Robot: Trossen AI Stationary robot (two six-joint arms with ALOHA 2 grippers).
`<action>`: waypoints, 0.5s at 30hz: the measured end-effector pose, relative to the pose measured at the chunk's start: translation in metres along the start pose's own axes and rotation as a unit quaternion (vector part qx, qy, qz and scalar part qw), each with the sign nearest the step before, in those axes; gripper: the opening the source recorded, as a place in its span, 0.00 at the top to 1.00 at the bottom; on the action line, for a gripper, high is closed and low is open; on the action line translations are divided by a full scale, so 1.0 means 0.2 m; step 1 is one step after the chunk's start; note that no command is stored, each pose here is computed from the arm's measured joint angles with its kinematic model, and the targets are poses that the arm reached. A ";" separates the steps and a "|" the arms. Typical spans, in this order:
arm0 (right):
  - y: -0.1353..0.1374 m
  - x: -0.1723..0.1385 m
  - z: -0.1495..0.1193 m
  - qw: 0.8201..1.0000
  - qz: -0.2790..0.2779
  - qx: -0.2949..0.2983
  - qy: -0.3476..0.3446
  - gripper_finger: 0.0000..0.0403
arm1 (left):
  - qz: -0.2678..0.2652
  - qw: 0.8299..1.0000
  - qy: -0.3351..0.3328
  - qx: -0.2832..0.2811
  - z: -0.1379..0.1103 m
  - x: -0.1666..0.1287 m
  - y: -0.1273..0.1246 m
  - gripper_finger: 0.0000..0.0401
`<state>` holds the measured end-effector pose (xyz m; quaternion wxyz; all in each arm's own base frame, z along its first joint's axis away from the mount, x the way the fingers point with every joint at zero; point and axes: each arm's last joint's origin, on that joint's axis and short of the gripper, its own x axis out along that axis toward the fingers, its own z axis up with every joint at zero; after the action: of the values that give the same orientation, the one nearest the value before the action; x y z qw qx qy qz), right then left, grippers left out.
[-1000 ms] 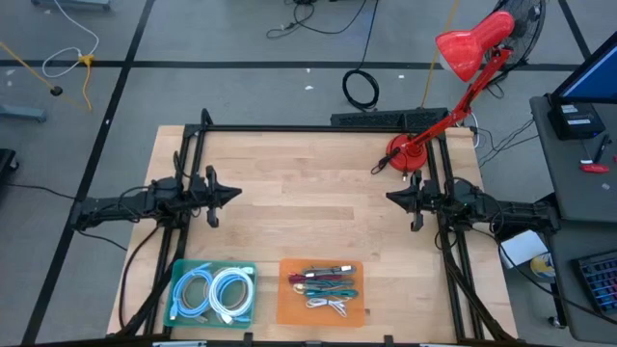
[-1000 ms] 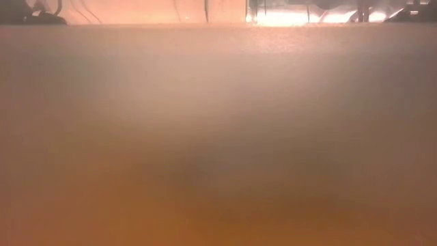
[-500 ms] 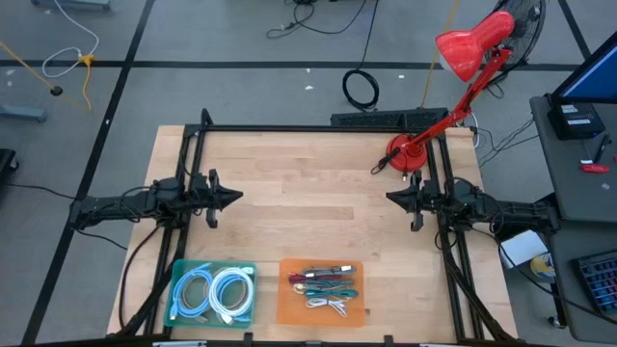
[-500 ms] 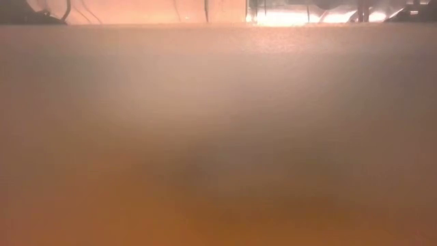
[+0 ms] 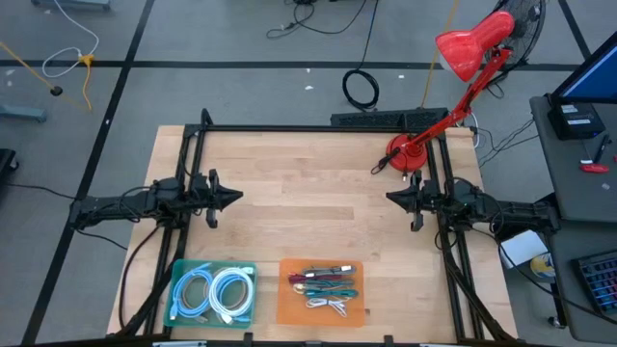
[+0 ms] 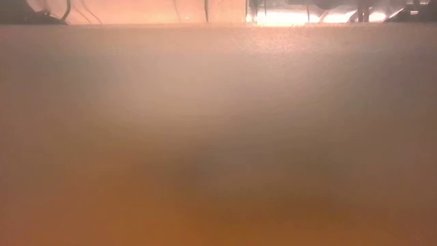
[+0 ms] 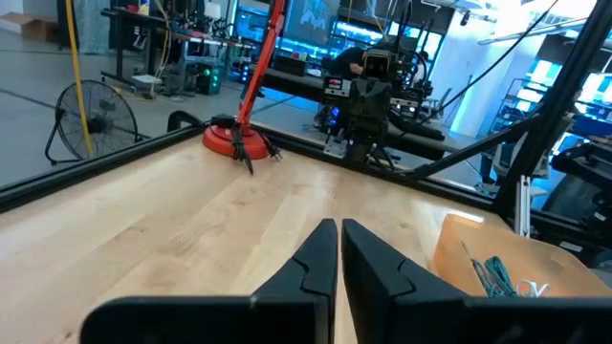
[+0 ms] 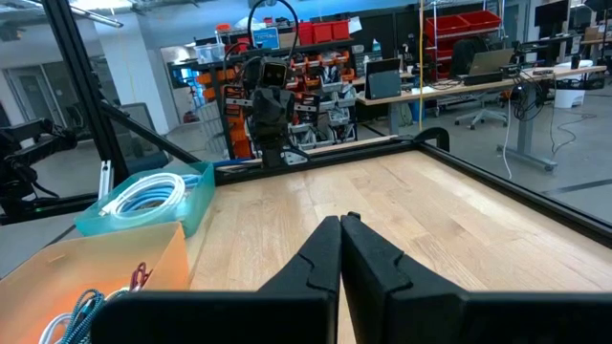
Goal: Pick & Place USB Port
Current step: Return to Home Position
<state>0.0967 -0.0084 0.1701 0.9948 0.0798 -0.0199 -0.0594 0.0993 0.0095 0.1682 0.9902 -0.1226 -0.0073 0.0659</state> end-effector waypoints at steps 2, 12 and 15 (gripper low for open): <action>0.00 0.00 0.00 1.000 0.000 0.000 0.000 1.00 | 0.000 1.000 0.000 0.000 0.00 0.00 0.00 0.94; 0.00 0.00 0.00 1.000 0.000 0.000 0.000 1.00 | 0.000 1.000 0.000 0.000 0.00 0.00 0.00 0.94; 0.00 0.00 0.00 1.000 0.000 0.000 0.000 1.00 | 0.000 1.000 0.000 0.000 0.00 0.00 0.00 0.94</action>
<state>0.0967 -0.0084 0.1701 0.9948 0.0798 -0.0199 -0.0594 0.0993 0.0095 0.1682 0.9902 -0.1227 -0.0075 0.0659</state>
